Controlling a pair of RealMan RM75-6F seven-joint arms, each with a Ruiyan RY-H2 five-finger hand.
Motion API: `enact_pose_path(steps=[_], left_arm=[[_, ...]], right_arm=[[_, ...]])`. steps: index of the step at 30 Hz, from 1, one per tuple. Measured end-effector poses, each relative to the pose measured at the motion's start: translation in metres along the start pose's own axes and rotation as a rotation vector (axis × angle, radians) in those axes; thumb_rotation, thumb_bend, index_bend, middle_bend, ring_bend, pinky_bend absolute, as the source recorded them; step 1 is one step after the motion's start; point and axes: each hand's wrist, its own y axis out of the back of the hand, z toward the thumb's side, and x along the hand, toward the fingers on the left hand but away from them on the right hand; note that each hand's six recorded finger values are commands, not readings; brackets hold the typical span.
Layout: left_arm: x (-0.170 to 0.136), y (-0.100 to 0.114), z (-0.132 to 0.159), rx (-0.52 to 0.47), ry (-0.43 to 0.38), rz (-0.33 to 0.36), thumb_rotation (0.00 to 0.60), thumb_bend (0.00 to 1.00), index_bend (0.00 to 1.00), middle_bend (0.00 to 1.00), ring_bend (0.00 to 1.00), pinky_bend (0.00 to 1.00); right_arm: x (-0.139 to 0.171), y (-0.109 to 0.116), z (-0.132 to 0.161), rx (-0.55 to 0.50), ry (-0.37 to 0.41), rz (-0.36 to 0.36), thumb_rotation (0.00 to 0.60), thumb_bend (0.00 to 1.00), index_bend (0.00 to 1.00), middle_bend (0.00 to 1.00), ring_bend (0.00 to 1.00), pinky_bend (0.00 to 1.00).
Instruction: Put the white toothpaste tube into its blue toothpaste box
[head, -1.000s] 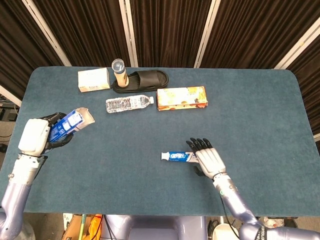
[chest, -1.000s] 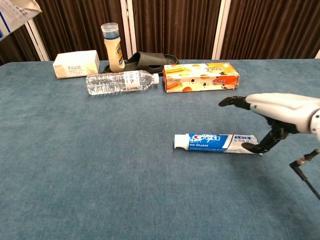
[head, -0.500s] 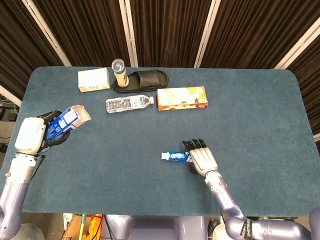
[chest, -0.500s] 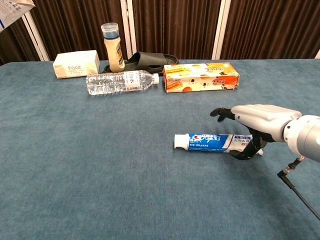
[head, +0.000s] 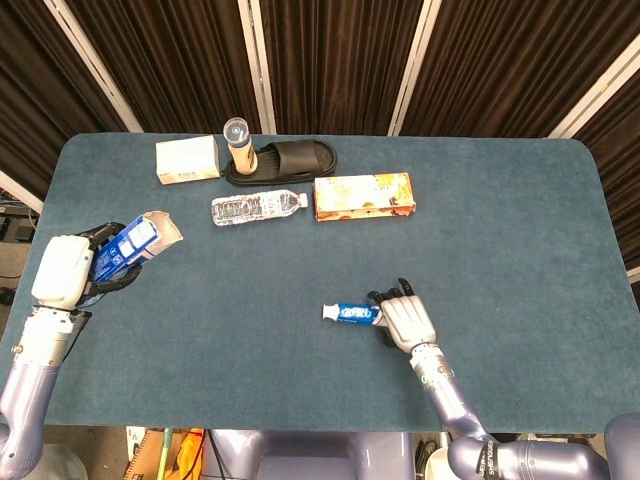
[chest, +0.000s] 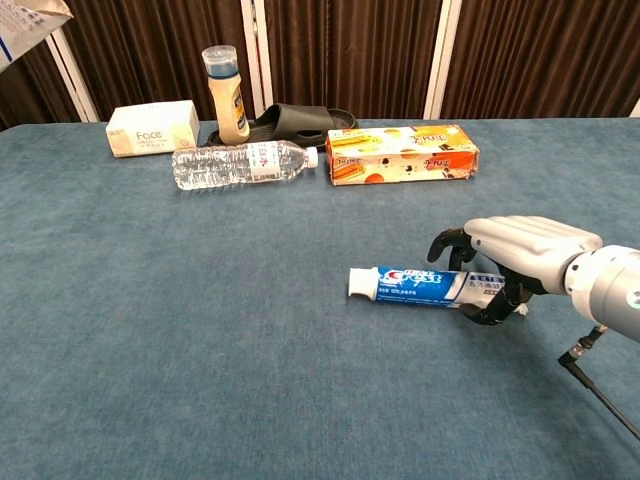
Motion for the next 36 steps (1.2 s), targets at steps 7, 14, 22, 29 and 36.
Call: enact_pose_path(steps=[7, 14, 22, 29, 36], left_arm=[[0.000, 0.000, 0.000, -0.008, 0.002, 0.001, 0.600, 0.43, 0.48, 0.60, 0.58, 0.62], [-0.001, 0.000, 0.000, -0.011, 0.001, -0.002, 0.600, 0.43, 0.48, 0.60, 0.58, 0.62], [-0.001, -0.006, 0.001, -0.011, -0.001, -0.022, 0.600, 0.43, 0.48, 0.60, 0.58, 0.62], [0.001, -0.014, 0.005, -0.026, -0.009, -0.044, 0.600, 0.43, 0.48, 0.60, 0.58, 0.62], [0.015, -0.035, 0.016, -0.002, -0.062, -0.116, 0.600, 0.43, 0.48, 0.61, 0.58, 0.62]], right_arm=[[0.001, -0.008, -0.006, 0.026, -0.013, -0.017, 0.600, 0.41, 0.57, 0.68, 0.63, 0.58], [0.006, -0.007, -0.005, 0.013, -0.008, -0.048, 0.600, 0.55, 0.81, 0.82, 0.79, 0.72], [0.015, 0.020, 0.001, -0.005, 0.052, -0.141, 0.600, 0.60, 0.88, 0.86, 0.83, 0.74], [0.030, 0.070, -0.004, 0.024, 0.130, -0.282, 0.600, 0.60, 0.88, 0.86, 0.83, 0.74], [0.050, 0.132, -0.026, 0.096, 0.196, -0.439, 0.600, 0.60, 0.88, 0.86, 0.83, 0.74]])
